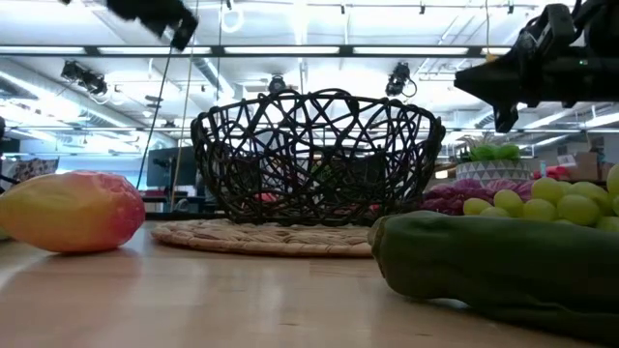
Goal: Build produce basket
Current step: Put the red mango into the black basket
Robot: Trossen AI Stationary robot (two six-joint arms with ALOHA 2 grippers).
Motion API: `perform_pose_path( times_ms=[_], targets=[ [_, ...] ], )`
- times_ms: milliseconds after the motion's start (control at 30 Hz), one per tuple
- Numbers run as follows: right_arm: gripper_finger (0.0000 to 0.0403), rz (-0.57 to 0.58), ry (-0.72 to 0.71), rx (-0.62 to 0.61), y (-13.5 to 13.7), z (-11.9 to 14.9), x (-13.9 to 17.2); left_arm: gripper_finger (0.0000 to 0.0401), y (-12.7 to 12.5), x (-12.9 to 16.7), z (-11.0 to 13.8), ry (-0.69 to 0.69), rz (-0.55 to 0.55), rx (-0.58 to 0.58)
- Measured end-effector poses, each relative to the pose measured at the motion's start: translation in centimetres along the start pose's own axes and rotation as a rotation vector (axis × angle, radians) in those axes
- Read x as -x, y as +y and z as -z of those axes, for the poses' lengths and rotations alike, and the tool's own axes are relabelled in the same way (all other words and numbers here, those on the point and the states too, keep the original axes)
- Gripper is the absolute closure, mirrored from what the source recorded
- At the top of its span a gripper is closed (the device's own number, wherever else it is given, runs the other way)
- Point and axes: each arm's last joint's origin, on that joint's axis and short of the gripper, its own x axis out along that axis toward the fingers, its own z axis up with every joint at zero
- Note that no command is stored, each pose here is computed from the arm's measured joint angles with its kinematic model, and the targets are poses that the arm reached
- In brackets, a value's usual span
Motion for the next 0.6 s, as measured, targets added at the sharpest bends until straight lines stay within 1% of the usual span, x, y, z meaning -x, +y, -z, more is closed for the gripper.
perform_pose_path(
  times_ms=[67, 167, 233, 300, 433, 600],
  targets=[
    [0.0339, 0.008, 0.022, 0.004, -0.1, 0.2, 0.0, 0.0337, -0.5, -0.9, -0.6, 0.057, 0.01, -0.094],
    [0.0339, 0.002, 0.027, -0.007, -0.1, 0.2, 0.0, 0.0334, -1.0, -2.3, -1.0, 0.199, -0.007, -0.176],
    [0.0339, 0.0, 0.023, -0.007, 0.0, 0.2, 0.0, 0.0325, -1.3, -3.3, -0.9, 0.3, -0.011, -0.184],
    [0.0339, 0.004, 0.023, -0.005, -0.1, 0.2, 0.0, 0.0309, -1.6, -4.3, -0.8, 0.364, 0.012, -0.191],
    [0.0328, 0.016, 0.02, 0.013, -0.1, 0.2, 0.0, 0.026, -2.5, -6.1, -0.6, 0.431, 0.061, -0.213],
    [0.0284, 0.022, 0.029, 0.025, -0.1, 0.3, 0.0, 0.0178, -4.0, -7.9, -0.1, 0.487, 0.12, -0.246]
  ],
)
